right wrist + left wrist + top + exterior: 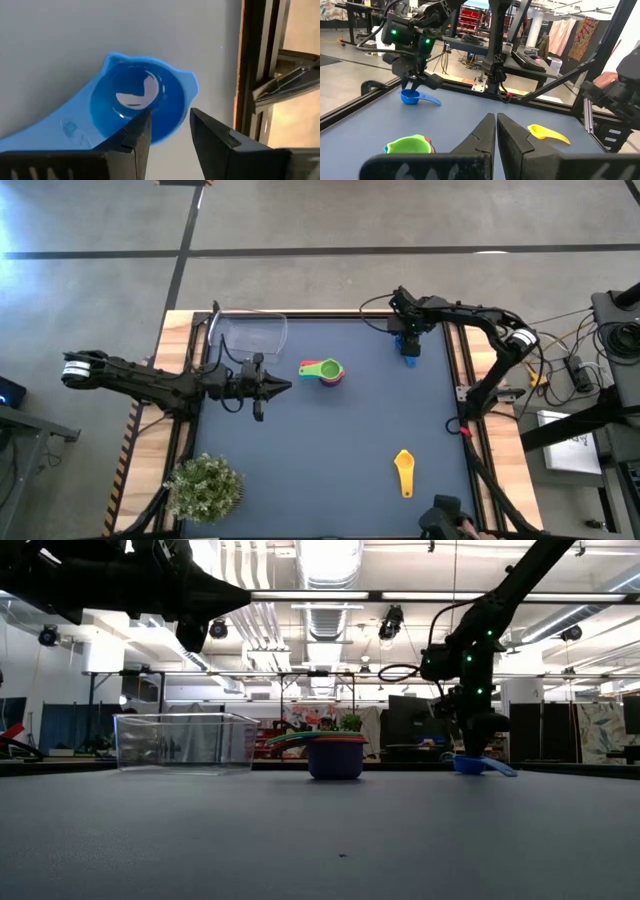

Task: Nest measuring cups in basket
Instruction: Stack the blue measuring cup on top of the green measuring cup, then stack the yellow measuring cup on top of the blue measuring cup

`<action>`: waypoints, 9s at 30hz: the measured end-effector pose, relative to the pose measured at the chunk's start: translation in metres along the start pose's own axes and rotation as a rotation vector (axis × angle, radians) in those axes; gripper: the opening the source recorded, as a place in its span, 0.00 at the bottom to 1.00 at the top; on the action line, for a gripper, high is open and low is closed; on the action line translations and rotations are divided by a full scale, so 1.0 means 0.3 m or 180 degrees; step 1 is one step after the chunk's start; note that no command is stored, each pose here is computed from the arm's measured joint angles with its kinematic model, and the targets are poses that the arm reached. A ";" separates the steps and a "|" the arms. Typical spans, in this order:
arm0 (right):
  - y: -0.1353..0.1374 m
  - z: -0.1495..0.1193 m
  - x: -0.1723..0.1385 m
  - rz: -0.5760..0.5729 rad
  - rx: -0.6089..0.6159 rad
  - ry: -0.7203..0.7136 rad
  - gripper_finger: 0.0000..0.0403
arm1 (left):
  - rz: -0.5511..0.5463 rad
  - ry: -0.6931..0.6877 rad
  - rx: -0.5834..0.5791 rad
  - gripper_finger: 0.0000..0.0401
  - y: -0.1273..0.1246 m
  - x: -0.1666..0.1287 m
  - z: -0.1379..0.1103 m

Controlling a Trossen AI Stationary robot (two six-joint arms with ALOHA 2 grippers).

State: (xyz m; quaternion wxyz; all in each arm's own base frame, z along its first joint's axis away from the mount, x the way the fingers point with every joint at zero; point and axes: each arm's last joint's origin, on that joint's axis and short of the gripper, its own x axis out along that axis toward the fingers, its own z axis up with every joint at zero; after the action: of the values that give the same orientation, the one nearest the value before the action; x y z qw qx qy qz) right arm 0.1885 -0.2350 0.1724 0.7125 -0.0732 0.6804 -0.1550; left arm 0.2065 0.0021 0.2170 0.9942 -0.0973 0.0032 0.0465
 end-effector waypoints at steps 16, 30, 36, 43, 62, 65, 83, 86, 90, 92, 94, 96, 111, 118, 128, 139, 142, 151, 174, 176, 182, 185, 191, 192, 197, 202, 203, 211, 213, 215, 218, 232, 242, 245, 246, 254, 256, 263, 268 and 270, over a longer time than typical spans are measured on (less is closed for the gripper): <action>-0.063 0.060 -0.017 0.0150 0.1680 0.0243 0.04 | 0.0004 0.0026 0.0011 0.00 0.000 0.000 -0.003; 0.024 0.111 -0.041 0.1265 0.2615 -0.0674 0.02 | 0.0002 0.0026 0.0000 0.00 0.000 0.000 -0.003; 0.128 0.137 0.001 0.1663 0.2674 -0.0984 0.02 | -0.0005 0.0035 -0.0013 0.00 0.000 0.000 -0.003; 0.271 0.193 0.001 0.1962 0.2464 -0.1003 0.04 | -0.0003 0.0038 -0.0011 0.00 0.000 0.000 -0.004; 0.339 0.270 -0.115 0.1509 0.1178 -0.0873 0.28 | 0.0011 0.0086 -0.0017 0.00 0.001 0.000 -0.009; 0.348 0.294 -0.143 0.1266 0.0898 -0.0935 0.31 | 0.0019 0.0085 -0.0017 0.00 0.002 0.000 -0.009; 0.394 0.335 -0.175 0.0917 -0.0081 -0.1218 0.36 | 0.0022 0.0104 -0.0003 0.00 0.002 0.000 -0.011; 0.395 0.336 -0.171 0.0902 -0.0105 -0.1250 0.36 | 0.0022 0.0104 0.0002 0.00 0.002 0.000 -0.011; 0.396 0.335 -0.169 0.0889 -0.0162 -0.1261 0.36 | 0.0020 0.0103 0.0009 0.00 0.002 0.000 -0.011; 0.397 0.334 -0.166 0.0893 -0.0165 -0.1253 0.36 | 0.0022 0.0103 0.0011 0.00 0.002 0.000 -0.011; 0.400 0.338 -0.155 0.0904 -0.0169 -0.1233 0.36 | 0.0020 0.0102 0.0022 0.00 0.002 0.000 -0.011; 0.405 0.339 -0.136 0.0922 -0.0199 -0.1165 0.36 | 0.0020 0.0102 0.0032 0.00 0.002 0.000 -0.011; 0.410 0.356 -0.102 0.0925 -0.0228 -0.1141 0.33 | 0.0026 0.0143 0.0073 0.00 0.003 0.000 -0.015; 0.412 0.352 -0.101 0.0953 -0.0180 -0.1090 0.19 | 0.0028 0.0142 0.0073 0.00 0.003 0.000 -0.015; 0.416 0.341 -0.104 0.1117 0.0225 -0.0940 0.03 | 0.0031 0.0151 0.0087 0.00 0.003 0.000 -0.016; 0.432 0.369 -0.166 0.2080 0.0409 -0.1483 0.02 | 0.0032 0.0140 0.0085 0.00 0.003 0.000 -0.015; 0.415 0.388 -0.224 0.2320 0.0441 -0.1836 0.02 | 0.0033 0.0139 0.0085 0.00 0.003 0.000 -0.015; 0.331 0.465 -0.321 0.1286 0.1395 -0.2525 0.02 | 0.0110 0.0088 0.0095 0.00 0.005 0.000 -0.010; 0.336 0.460 -0.213 0.1373 0.1856 -0.1921 0.13 | 0.0103 0.0091 0.0071 0.00 0.005 0.000 -0.011; 0.335 0.459 -0.213 0.1364 0.1858 -0.1919 0.17 | 0.0102 0.0091 0.0071 0.00 0.005 0.000 -0.011; 0.330 0.454 -0.226 0.1319 0.1807 -0.1964 0.30 | 0.0104 0.0108 0.0072 0.00 0.005 0.000 -0.012; 0.325 0.449 -0.238 0.1266 0.1696 -0.2010 0.35 | 0.0102 0.0113 0.0072 0.00 0.005 0.000 -0.013; 0.336 0.395 -0.298 0.1065 0.0834 -0.1940 0.39 | 0.0099 0.0144 0.0074 0.00 0.005 0.000 -0.016; 0.346 0.379 -0.310 0.1070 0.0706 -0.1855 0.39 | 0.0102 0.0152 0.0075 0.00 0.006 0.000 -0.017; 0.421 0.296 -0.384 0.1168 0.0524 -0.1367 0.35 | 0.0102 0.0160 0.0076 0.00 0.006 -0.001 -0.018; 0.539 0.205 -0.423 0.1121 0.0403 -0.0720 0.31 | 0.0105 0.0161 0.0058 0.00 0.006 -0.001 -0.018; 0.569 0.185 -0.432 0.1147 0.0273 -0.0659 0.30 | 0.0105 0.0162 0.0047 0.00 0.006 -0.001 -0.018; 0.784 0.044 -0.499 0.1350 -0.0182 -0.0588 0.26 | 0.0108 0.0177 0.0031 0.00 0.006 -0.001 -0.019; 0.815 0.014 -0.508 0.1385 -0.0286 -0.0603 0.25 | 0.0108 0.0178 0.0031 0.00 0.006 -0.001 -0.020; 0.843 -0.009 -0.507 0.1397 -0.0403 -0.0604 0.25 | 0.0109 0.0178 0.0030 0.00 0.006 -0.001 -0.020; 0.889 -0.029 -0.504 0.1443 -0.0454 -0.0584 0.25 | 0.0106 0.0178 0.0001 0.00 0.005 -0.001 -0.020; 1.088 0.012 -0.435 0.1452 -0.1544 -0.0681 0.25 | 0.0104 0.0233 -0.0051 0.00 0.005 -0.001 -0.025; 1.143 0.037 -0.350 0.1324 -0.1846 -0.0352 0.20 | 0.0103 0.0237 -0.0067 0.00 0.005 -0.001 -0.026; 1.154 0.041 -0.328 0.1298 -0.1885 -0.0269 0.19 | 0.0103 0.0237 -0.0072 0.00 0.005 -0.001 -0.026; 1.157 0.041 -0.321 0.1290 -0.1890 -0.0242 0.18 | 0.0103 0.0237 -0.0072 0.00 0.005 -0.001 -0.026; 1.159 0.049 -0.310 0.1165 -0.1890 -0.0269 0.12 | 0.0110 0.0275 -0.0063 0.00 0.006 0.004 -0.034; 1.154 0.060 -0.322 0.1122 -0.1800 -0.0422 0.10 | 0.0114 0.0298 -0.0059 0.00 0.007 0.007 -0.039; 1.108 0.114 -0.374 0.1033 -0.1059 -0.0731 0.03 | 0.0094 0.0216 -0.0060 0.00 0.006 0.023 -0.044; 1.033 0.202 -0.398 0.0885 -0.0207 -0.1083 0.02 | -0.0127 -0.0010 -0.0104 0.00 -0.004 0.029 -0.022; 0.994 0.242 -0.404 0.0902 -0.0004 -0.1279 0.02 | -0.0260 -0.0047 -0.0105 0.00 -0.009 0.030 -0.014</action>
State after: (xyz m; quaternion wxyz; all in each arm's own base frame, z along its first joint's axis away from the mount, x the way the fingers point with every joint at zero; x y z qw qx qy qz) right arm 0.2936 0.0767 0.1977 0.8480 -0.0068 0.5287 -0.0355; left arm 0.2157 -0.0007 0.2134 0.9935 -0.1134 -0.0089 0.0067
